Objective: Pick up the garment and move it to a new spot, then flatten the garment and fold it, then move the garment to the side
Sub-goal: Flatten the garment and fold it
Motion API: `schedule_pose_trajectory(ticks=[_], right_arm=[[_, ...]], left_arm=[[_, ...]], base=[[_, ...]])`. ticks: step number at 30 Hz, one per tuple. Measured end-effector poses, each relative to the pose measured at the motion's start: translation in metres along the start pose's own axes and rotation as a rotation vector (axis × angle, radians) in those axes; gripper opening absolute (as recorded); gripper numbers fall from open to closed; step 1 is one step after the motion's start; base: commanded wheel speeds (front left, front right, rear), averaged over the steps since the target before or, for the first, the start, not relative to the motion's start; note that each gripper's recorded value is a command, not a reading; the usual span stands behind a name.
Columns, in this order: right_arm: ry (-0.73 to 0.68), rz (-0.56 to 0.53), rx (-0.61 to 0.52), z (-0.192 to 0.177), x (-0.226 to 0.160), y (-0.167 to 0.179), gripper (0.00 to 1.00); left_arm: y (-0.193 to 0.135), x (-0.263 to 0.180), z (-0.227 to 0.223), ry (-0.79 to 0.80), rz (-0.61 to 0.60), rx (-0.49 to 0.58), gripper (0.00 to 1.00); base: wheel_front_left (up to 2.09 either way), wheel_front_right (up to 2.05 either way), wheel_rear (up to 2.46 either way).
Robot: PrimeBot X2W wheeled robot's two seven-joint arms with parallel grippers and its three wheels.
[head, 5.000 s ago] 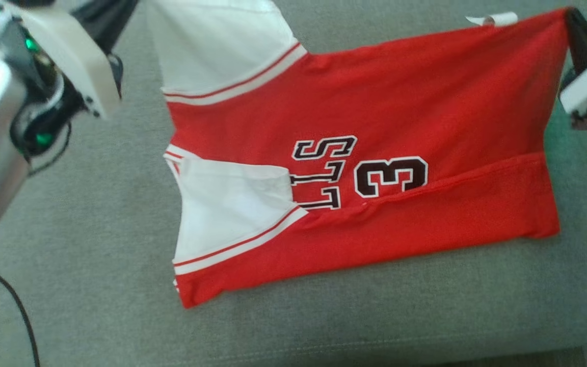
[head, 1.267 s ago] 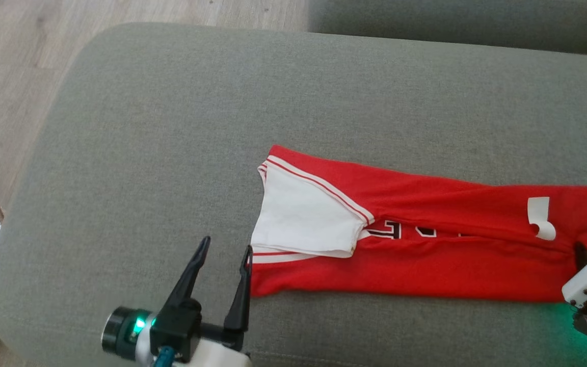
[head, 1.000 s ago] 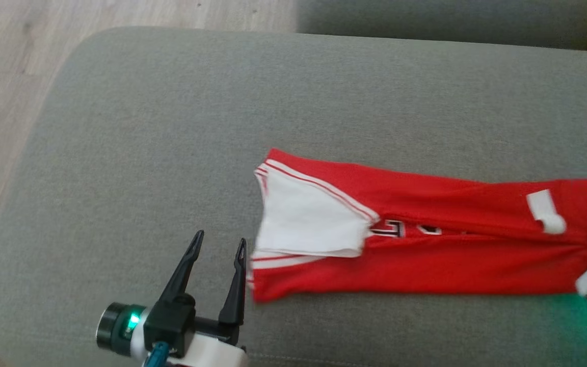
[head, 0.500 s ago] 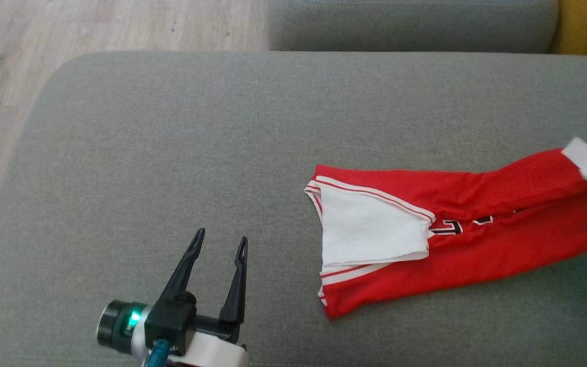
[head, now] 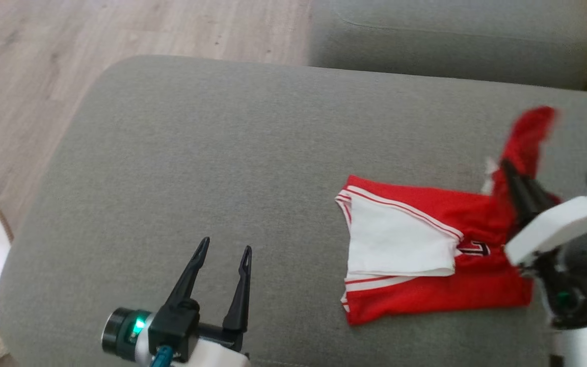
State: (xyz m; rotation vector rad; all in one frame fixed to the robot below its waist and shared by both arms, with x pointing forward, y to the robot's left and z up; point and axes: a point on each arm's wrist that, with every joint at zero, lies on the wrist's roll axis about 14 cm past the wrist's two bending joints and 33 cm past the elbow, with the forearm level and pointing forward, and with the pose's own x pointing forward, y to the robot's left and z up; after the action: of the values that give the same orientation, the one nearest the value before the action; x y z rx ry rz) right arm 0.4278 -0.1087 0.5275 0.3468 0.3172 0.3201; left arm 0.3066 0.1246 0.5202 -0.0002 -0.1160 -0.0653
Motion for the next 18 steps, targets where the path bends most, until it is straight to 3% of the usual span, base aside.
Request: schedule_pose_trajectory(ticks=[10, 18], right_arm=[[0.161, 0.235, 0.039, -0.067, 0.018, 0.081, 0.0], [0.295, 0.299, 0.06, -0.113, 0.027, 0.102, 0.0]], left_arm=[[0.017, -0.013, -0.002, 0.011, 0.066, 0.005, 1.0], [0.02, -0.014, -0.014, 0.056, 0.086, -0.007, 1.0]], base=[[0.0, 0.0, 0.0], [0.0, 0.0, 0.0]])
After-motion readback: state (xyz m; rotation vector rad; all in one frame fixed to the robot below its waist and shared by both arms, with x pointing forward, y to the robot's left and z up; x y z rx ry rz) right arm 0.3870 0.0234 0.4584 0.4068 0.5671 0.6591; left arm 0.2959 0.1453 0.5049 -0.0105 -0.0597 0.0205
